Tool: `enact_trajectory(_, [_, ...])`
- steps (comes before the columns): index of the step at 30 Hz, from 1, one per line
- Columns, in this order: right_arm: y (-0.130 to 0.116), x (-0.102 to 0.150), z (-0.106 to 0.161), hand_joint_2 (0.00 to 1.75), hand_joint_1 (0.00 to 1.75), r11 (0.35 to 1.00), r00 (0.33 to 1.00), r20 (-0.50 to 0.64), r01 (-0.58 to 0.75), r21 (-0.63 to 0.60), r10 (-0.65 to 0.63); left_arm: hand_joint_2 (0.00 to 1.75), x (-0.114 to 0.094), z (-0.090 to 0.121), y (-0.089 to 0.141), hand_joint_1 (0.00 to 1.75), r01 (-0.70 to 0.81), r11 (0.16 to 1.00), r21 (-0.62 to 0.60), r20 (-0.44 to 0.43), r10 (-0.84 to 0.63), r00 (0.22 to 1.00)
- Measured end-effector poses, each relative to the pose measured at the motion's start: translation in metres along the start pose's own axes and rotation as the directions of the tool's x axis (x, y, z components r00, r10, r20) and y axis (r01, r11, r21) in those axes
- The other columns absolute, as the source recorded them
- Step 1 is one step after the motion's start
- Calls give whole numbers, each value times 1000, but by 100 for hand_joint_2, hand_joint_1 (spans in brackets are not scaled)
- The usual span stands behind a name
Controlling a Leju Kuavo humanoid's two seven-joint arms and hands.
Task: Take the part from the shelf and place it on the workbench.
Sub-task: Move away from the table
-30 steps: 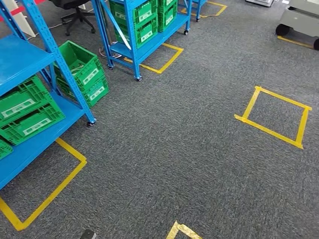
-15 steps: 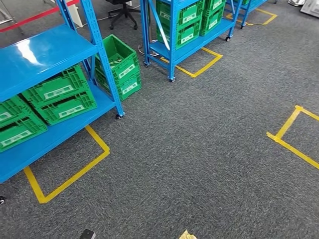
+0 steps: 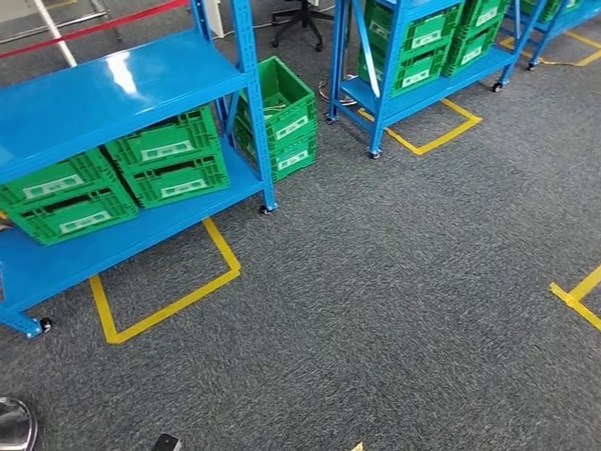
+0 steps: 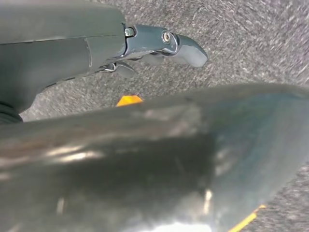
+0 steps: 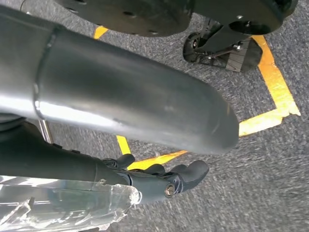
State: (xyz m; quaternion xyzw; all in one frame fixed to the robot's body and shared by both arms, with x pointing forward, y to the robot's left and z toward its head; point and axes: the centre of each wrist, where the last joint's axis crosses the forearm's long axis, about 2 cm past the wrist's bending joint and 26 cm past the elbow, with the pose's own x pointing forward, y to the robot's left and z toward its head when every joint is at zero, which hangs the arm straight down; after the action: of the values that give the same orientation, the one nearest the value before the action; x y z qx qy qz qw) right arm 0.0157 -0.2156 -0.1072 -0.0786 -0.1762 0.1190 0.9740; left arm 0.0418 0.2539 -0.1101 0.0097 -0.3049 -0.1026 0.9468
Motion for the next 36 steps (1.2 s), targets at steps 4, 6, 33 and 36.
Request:
enact_trajectory(4, [-1,2,-1,0,0,1000,1000,6,4,-1,-4,0,-3,2,-1,0,-1,1000,1,-8,1,1000])
enact_trajectory(6, [0,1,0,0,0,1000,1000,3,5,0,-5,0,-2,1,-1,0,-2,1000,3,-4,2,1000])
enact_trajectory(33, [2,0,0,0,0,998,999,44,24,54,-26,0,-1,1,-4,0,-5,1000,2,3,5,1000])
enact_trajectory(36, [2,0,0,0,0,998,998,48,27,62,-30,0,-1,1,-4,0,-5,1000,3,5,5,1000])
